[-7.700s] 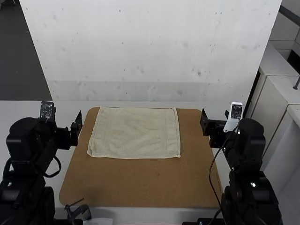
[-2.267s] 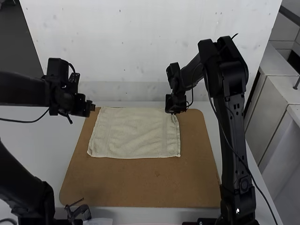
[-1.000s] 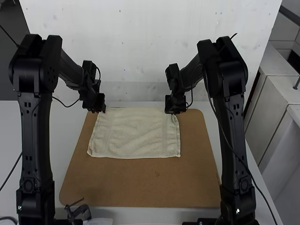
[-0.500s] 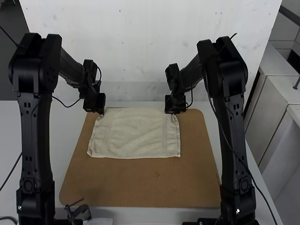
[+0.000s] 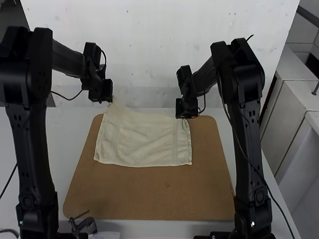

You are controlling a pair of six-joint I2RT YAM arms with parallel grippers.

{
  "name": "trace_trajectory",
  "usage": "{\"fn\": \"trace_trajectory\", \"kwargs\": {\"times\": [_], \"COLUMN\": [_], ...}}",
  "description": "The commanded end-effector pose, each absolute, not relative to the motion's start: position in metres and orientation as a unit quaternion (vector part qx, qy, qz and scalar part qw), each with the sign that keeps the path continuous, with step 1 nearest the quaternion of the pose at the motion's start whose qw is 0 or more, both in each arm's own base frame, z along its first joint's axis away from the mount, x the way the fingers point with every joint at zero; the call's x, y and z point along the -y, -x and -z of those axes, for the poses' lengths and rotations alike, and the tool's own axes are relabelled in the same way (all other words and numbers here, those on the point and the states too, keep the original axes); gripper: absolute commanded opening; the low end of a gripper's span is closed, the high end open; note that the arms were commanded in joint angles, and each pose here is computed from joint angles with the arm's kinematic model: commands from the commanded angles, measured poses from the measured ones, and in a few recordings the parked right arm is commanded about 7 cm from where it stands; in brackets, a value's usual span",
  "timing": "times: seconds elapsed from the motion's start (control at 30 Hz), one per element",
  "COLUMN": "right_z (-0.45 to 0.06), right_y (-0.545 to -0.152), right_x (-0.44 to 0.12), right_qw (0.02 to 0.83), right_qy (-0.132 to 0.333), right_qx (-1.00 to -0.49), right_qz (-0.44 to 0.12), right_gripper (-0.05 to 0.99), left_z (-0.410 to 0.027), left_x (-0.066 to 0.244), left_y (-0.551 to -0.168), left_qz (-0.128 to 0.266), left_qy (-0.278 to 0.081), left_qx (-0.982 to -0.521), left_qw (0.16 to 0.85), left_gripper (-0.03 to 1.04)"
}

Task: Fold the towel.

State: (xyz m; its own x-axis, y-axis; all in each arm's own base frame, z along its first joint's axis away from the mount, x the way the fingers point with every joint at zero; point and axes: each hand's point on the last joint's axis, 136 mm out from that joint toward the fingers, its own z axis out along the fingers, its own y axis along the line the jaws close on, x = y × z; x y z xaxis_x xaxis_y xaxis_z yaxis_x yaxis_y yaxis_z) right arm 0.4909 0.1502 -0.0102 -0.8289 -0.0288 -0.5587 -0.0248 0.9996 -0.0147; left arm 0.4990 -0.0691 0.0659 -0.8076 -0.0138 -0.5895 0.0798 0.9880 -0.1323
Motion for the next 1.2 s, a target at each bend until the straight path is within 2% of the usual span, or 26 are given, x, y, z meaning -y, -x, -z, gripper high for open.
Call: {"fn": "trace_trajectory", "kwargs": {"times": [0.0, 0.33, 0.6, 0.8, 1.17], "right_z": [-0.057, -0.1, -0.11, -0.108, -0.085], "right_y": [-0.512, -0.51, -0.495, -0.477, -0.426], "right_x": [-0.144, -0.139, -0.14, -0.143, -0.137], "right_qw": [0.359, 0.405, 0.421, 0.411, 0.378], "right_qy": [0.005, -0.004, 0.014, 0.036, 0.077], "right_qx": [-0.933, -0.914, -0.905, -0.909, -0.921], "right_qz": [-0.01, -0.032, -0.051, -0.056, -0.059], "right_gripper": [0.02, 0.02, 0.02, 0.02, 0.02], "left_z": [-0.094, -0.109, -0.124, -0.135, -0.109], "left_x": [0.072, 0.069, 0.065, 0.066, 0.077], "left_y": [-0.498, -0.48, -0.465, -0.447, -0.392], "left_qz": [0.091, 0.093, 0.095, 0.096, 0.099], "left_qy": [-0.009, -0.005, 0.002, -0.002, -0.025], "left_qx": [-0.938, -0.934, -0.929, -0.925, -0.936], "left_qw": [0.335, 0.344, 0.358, 0.367, 0.338], "left_gripper": [0.02, 0.02, 0.02, 0.02, 0.02]}}
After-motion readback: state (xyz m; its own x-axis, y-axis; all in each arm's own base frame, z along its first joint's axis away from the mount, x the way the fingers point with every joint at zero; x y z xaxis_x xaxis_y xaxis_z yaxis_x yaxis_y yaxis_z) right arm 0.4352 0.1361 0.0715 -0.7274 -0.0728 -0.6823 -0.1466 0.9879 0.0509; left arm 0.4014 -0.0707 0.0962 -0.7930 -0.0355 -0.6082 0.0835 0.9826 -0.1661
